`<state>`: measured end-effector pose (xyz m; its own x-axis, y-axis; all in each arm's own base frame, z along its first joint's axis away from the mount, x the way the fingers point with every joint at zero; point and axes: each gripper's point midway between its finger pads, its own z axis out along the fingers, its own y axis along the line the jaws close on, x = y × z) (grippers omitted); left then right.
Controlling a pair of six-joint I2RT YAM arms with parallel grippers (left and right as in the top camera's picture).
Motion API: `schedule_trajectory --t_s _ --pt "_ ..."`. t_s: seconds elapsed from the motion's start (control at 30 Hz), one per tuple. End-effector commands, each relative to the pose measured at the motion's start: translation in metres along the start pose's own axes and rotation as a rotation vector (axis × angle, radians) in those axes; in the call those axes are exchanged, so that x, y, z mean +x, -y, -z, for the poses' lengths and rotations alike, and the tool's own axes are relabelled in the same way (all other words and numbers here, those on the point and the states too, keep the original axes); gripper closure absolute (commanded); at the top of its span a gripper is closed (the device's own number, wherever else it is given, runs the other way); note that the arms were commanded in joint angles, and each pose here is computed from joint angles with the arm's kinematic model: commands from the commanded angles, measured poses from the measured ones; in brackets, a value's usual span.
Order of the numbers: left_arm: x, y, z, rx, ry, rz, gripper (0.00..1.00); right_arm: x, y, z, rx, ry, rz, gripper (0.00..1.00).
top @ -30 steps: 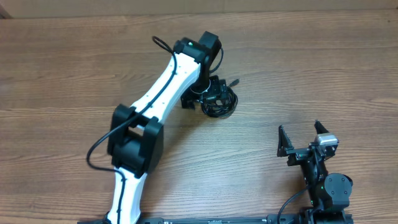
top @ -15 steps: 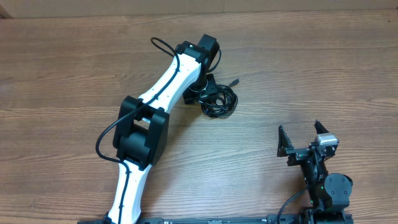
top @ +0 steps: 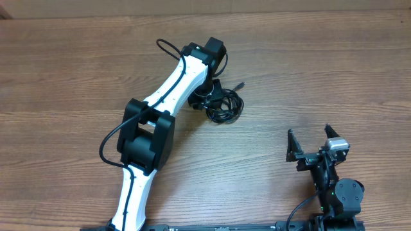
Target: Untangle cables
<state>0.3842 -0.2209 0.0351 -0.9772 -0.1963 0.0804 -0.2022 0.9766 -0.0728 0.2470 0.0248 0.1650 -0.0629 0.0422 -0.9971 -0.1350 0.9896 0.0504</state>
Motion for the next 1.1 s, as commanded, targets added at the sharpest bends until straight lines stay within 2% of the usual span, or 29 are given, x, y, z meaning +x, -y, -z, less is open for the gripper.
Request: schedule_trajectory --t_s 0.0,0.07,0.17,0.5,0.63,0.77,0.87,0.9,1.07 --pt "0.001 0.0 -0.007 -0.014 -0.012 -0.013 0.65 0.004 0.0 -0.001 0.004 -0.006 0.004 0.0" --pt "0.001 0.0 -0.007 -0.013 -0.012 -0.013 0.66 0.004 0.0 -0.001 0.004 -0.006 0.004 0.0" --pt "0.001 0.0 -0.007 -0.014 -0.013 -0.014 0.57 0.004 0.0 -0.001 0.004 -0.006 0.004 0.0" --pt "0.017 -0.006 -0.019 -0.024 -0.08 -0.007 0.57 0.004 0.0 -0.001 0.004 -0.006 0.004 0.0" --pt "0.02 -0.009 -0.022 -0.032 -0.091 -0.006 0.65 0.004 0.0 -0.001 0.004 -0.006 0.004 0.0" --pt "0.017 -0.007 -0.023 -0.022 -0.079 -0.011 0.77 0.004 0.001 -0.001 0.004 -0.006 0.004 0.0" --pt "0.015 -0.006 -0.022 -0.017 -0.071 -0.025 0.93 0.004 0.0 -0.001 0.004 -0.006 0.004 0.0" --pt "0.014 -0.006 -0.022 -0.015 -0.07 -0.025 0.96 0.004 0.0 -0.001 0.004 -0.006 0.004 0.0" --pt "0.006 -0.007 -0.006 -0.005 -0.058 -0.01 0.96 0.004 0.0 -0.001 0.004 -0.006 0.004 0.0"
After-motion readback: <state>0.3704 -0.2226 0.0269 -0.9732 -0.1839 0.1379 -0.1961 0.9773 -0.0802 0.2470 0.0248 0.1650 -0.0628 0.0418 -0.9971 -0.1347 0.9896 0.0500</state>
